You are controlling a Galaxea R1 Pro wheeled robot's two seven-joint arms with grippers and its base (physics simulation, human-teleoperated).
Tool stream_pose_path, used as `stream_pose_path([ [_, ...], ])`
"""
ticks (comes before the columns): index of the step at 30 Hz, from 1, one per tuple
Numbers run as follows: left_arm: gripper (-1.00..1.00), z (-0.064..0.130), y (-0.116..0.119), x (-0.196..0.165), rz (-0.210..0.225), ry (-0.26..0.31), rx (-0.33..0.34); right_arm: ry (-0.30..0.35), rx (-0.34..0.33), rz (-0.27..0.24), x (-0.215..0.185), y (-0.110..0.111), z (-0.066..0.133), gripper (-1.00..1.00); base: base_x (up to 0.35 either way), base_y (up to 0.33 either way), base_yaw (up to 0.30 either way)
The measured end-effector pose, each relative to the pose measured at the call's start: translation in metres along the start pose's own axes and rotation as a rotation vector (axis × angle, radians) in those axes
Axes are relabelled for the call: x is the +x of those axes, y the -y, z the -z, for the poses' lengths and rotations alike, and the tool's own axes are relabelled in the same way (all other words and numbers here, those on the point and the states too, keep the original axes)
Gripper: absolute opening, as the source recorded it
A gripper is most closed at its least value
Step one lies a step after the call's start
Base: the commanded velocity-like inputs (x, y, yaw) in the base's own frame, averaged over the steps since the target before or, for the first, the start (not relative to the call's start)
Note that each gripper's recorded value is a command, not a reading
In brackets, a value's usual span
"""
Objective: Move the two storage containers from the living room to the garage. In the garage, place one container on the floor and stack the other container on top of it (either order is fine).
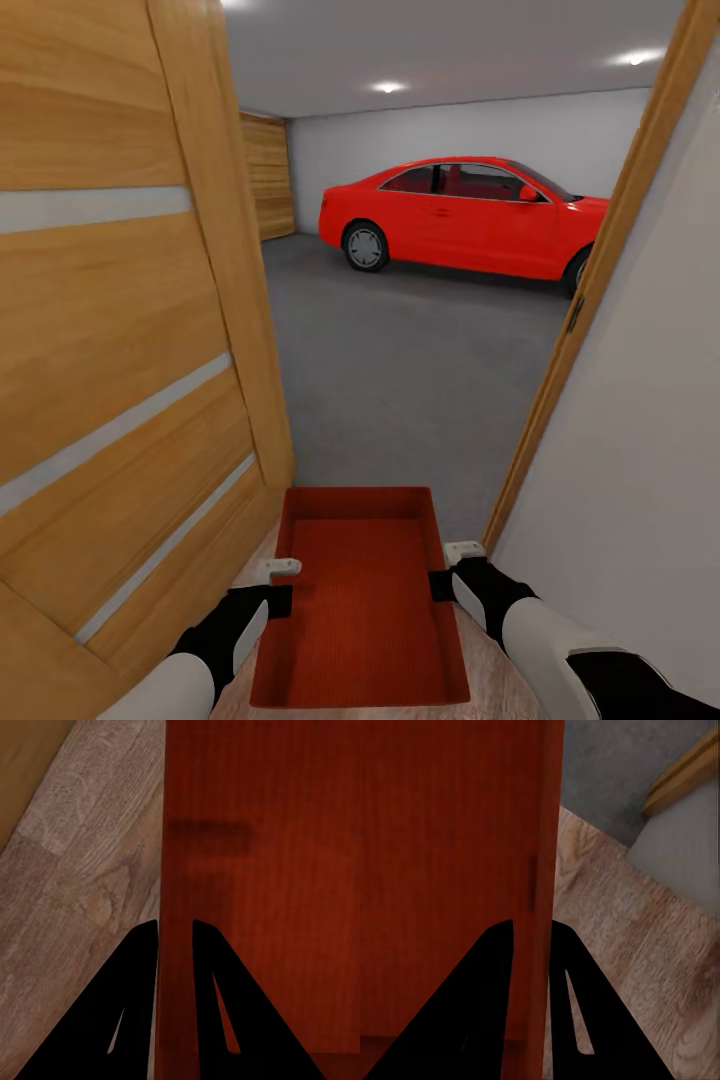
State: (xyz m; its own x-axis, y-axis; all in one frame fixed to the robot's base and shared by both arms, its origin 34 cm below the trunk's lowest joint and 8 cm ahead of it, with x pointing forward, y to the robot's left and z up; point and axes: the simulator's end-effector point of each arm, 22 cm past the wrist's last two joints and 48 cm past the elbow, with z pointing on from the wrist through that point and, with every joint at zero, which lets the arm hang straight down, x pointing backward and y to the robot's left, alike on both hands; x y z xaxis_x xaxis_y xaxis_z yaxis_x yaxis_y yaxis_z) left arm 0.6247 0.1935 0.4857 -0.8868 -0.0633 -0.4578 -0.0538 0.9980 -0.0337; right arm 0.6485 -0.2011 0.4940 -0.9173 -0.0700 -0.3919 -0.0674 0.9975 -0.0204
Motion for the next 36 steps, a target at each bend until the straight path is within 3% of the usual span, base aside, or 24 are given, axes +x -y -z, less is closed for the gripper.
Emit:
stream_pose_path([
  [15,-1.00,-0.0001,-0.0010,-0.0001,-0.001,0.000,0.001,0.000,0.002,0.000,0.0001,-0.0011,0.0001,-1.00,0.042,0.167,-0.016],
  [29,-1.00,0.0000,-0.0001,0.0000,0.000,0.000,0.000,0.000,0.000,0.000,0.0001,-0.0001,0.0000,-1.00,0.001,0.003,-0.236],
  [36,-1.00,0.0000,-0.0001,0.0000,0.000,0.000,0.000,0.000,0.000,0.000,0.0000,-0.0001,0.0000,-1.00,0.000,0.103,-0.084],
])
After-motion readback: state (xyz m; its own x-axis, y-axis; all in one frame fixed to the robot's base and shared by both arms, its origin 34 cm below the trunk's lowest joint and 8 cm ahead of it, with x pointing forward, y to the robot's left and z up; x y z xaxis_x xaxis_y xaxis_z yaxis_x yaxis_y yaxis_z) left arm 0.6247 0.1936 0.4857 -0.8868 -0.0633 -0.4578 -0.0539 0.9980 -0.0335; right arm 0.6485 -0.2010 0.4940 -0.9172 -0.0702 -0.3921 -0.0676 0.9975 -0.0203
